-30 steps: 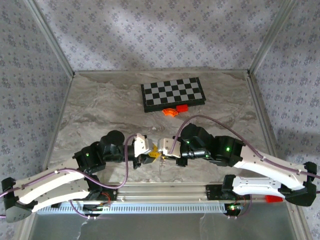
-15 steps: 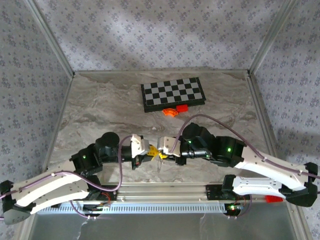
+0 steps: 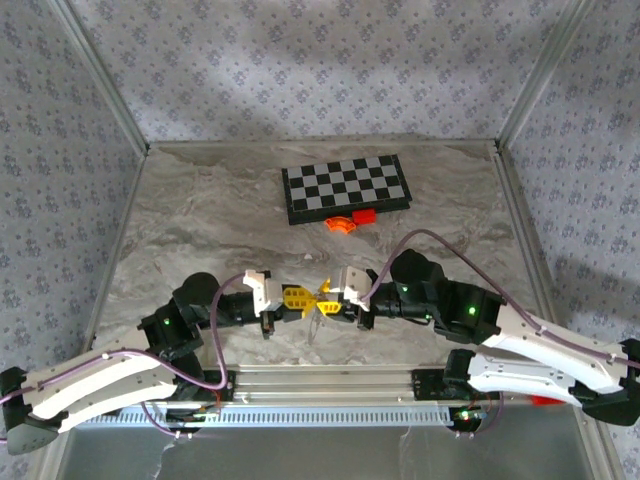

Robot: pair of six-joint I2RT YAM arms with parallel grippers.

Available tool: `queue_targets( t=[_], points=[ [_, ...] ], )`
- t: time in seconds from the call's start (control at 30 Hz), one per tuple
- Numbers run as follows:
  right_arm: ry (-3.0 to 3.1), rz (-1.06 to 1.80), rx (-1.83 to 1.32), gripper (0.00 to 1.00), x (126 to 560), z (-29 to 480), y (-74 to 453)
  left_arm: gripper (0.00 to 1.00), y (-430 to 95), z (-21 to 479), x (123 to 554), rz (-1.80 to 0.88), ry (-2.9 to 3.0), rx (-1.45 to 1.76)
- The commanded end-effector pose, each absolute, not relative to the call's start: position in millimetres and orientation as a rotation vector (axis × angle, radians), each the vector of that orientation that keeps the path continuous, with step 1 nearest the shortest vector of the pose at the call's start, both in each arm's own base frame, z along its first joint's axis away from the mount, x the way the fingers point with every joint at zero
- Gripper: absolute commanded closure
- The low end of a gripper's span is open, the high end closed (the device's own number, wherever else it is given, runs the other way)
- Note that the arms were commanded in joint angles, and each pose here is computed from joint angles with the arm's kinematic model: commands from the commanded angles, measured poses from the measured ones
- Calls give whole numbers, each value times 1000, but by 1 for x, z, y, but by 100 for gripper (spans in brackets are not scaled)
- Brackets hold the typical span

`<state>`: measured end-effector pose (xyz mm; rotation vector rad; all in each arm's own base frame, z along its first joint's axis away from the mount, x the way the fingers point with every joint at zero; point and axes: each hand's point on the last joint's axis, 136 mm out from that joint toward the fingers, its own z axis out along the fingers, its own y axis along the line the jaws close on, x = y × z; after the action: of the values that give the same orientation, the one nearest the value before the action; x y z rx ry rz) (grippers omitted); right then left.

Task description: Put the keys on the keyring

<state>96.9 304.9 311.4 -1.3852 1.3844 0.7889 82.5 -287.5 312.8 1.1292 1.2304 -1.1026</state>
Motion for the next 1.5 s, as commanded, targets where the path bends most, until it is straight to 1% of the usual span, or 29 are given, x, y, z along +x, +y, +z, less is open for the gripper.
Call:
queue_targets(
  t=[0.0, 0.13, 0.33, 0.47, 0.5, 0.53, 0.6, 0.67, 0.73, 0.97, 1.23, 1.47],
  points=[
    [1350, 831, -1344, 77, 96, 323, 306, 100, -287, 339, 72, -1172, 1106, 1099],
    [1350, 828, -1341, 80, 97, 323, 304, 100, -286, 340, 72, -1177, 1096, 1092],
    [1347, 820, -1346, 92, 97, 322, 304, 100, -287, 339, 71, -1185, 1105, 1098],
    [1376, 768, -1351, 100, 104, 317, 303, 100, -286, 331, 79, -1136, 1166, 1092],
    [1394, 751, -1357, 100, 107, 315, 303, 100, -285, 328, 82, -1110, 1188, 1093],
    [1412, 738, -1364, 100, 108, 312, 303, 97, -284, 325, 85, -1086, 1212, 1093],
    [1441, 704, -1397, 100, 110, 306, 303, 87, -280, 317, 92, -1017, 1264, 1105],
    [1470, 671, -1428, 100, 112, 300, 302, 81, -278, 309, 96, -962, 1309, 1127],
    [1504, 637, -1466, 100, 113, 293, 302, 78, -276, 304, 98, -929, 1345, 1156],
    [1545, 589, -1594, 100, 109, 280, 304, 78, -273, 293, 100, -867, 1412, 1210],
    [1532, 640, -1627, 100, 102, 280, 311, 76, -278, 287, 102, -857, 1422, 1230],
    [1530, 662, -1639, 100, 99, 280, 314, 77, -283, 286, 103, -864, 1421, 1245]
  ],
)
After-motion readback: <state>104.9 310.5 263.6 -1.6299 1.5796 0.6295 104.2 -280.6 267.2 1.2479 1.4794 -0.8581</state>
